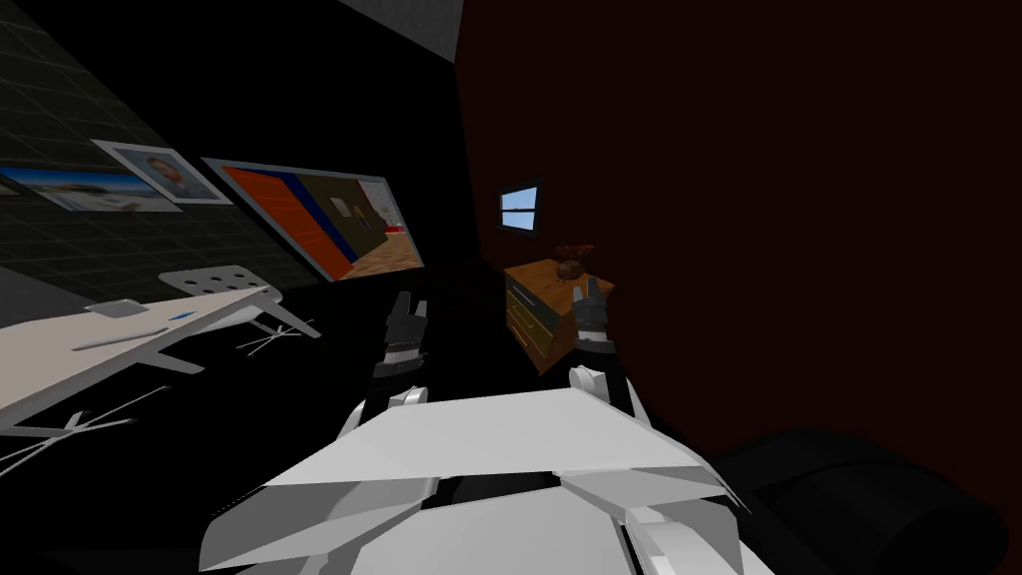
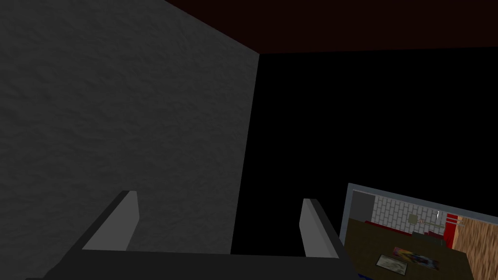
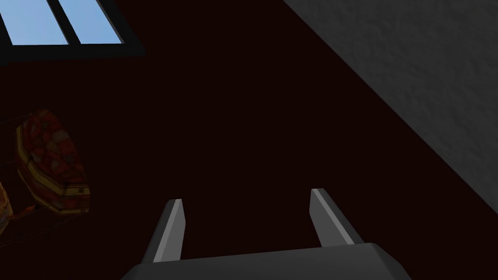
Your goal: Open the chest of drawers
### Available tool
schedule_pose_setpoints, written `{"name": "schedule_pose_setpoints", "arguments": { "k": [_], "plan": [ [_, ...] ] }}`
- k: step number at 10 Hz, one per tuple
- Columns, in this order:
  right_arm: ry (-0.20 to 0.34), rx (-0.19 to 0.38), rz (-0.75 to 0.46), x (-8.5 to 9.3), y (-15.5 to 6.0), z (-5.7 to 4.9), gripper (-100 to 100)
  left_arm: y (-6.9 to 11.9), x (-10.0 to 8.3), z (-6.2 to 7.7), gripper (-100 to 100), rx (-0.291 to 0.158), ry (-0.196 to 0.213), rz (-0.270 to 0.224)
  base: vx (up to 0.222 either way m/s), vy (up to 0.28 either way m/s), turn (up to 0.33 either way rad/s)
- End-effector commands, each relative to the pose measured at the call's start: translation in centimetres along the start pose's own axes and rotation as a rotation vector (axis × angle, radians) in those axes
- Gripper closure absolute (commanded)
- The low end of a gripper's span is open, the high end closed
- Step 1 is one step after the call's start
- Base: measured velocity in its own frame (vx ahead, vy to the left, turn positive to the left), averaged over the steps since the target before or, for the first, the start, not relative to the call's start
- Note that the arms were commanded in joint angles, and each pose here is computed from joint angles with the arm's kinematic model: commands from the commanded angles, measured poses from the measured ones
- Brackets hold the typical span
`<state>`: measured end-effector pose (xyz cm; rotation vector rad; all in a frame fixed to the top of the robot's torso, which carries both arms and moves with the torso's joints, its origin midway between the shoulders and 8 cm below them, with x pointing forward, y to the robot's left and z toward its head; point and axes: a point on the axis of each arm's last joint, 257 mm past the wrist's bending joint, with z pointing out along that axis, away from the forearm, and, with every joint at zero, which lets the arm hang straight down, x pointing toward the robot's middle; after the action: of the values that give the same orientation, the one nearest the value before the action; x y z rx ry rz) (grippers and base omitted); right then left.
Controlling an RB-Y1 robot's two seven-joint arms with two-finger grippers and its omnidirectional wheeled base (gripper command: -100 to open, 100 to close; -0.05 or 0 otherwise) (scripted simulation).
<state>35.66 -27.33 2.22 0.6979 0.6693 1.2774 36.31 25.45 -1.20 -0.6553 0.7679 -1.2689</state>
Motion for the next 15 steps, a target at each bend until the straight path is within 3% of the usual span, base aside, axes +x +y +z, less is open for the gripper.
{"name": "schedule_pose_setpoints", "arguments": {
  "k": [1, 3, 4, 10, 15],
  "plan": [
    [0.0, 0.0, 0.0, 0.0, 0.0, 0.0, 0, 0.0, 0.0, 0.0, 0, 0.0, 0.0, 0.0, 0.0, 0.0, 0.0],
    [0.0, 0.0, 0.0, 0.0, 0.0, 0.0, 0, 0.0, 0.0, 0.0, 0, 0.0, 0.0, 0.0, 0.0, 0.0, 0.0],
    [0.032, 0.002, -0.032, 0.6, -0.2, 0.0, -100, 0.0, 0.0, 0.0, 0, 0.0, 0.0, 0.0, 0.012, 0.002, -0.003],
    [0.168, -0.008, -0.266, 4.2, -2.1, 0.6, -100, 0.0, 0.0, 0.0, 0, -0.001, 0.0, 0.0, 0.029, 0.007, 0.0],
    [0.231, -0.041, -0.449, 6.7, -3.1, 1.1, -100, 0.0, 0.0, 0.0, 0, -0.001, 0.0, 0.0, 0.03, 0.017, 0.005]
  ]
}}
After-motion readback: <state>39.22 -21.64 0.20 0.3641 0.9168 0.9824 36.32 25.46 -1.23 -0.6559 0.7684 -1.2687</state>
